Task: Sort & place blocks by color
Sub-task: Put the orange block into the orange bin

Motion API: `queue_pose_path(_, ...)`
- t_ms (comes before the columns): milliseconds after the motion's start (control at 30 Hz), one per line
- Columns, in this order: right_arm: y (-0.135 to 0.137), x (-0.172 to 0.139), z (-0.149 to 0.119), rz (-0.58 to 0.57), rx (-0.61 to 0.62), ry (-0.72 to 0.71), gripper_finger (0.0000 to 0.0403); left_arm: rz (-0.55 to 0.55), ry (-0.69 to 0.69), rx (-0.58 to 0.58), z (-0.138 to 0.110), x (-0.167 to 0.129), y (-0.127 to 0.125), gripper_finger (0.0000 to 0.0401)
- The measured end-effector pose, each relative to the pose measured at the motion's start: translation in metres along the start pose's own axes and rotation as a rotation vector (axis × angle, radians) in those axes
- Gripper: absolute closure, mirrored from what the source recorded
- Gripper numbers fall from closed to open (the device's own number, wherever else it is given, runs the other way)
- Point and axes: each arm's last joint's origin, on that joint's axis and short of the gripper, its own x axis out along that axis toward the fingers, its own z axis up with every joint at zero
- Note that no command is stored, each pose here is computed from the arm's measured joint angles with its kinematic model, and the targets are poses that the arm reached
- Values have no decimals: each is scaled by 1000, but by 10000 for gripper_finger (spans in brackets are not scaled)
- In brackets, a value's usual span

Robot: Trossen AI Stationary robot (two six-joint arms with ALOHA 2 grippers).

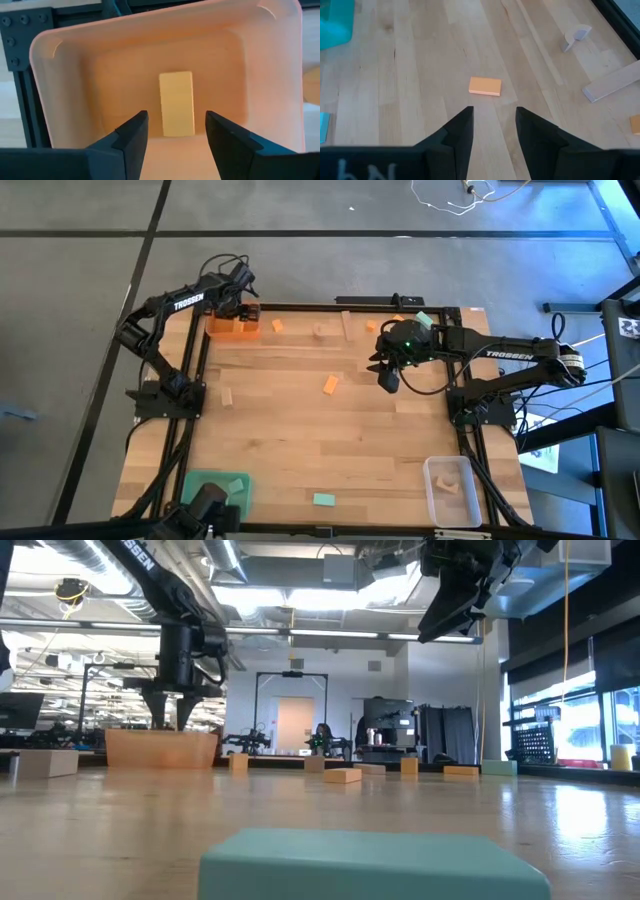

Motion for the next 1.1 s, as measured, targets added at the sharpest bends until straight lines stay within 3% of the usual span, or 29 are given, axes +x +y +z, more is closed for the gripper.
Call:
queue_pose_path(133,0,0,0,0,0,0,256,-35,16,50,-2,-1,-3,213)
queue_pose_path(267,0,0,0,0,1,0,256,-152,27,121,-7,-13,-10,212)
queue_pose_path(600,0,0,2,2,-2,-17,256,-340,-145,769,-51,-71,-50,211)
queue_pose_path(700,0,0,2,2,2,-17,256,-378,-161,865,-62,-77,-62,211)
queue_pose_path(833,0,0,2,3,0,-17,256,-419,-230,862,-65,-80,-77,211)
queue_pose_path(1033,0,0,2,4,28,-20,256,-489,-315,525,-52,-83,-87,211)
queue_pose_path(1100,0,0,2,4,39,-21,256,-517,-315,489,-50,-84,-87,211)
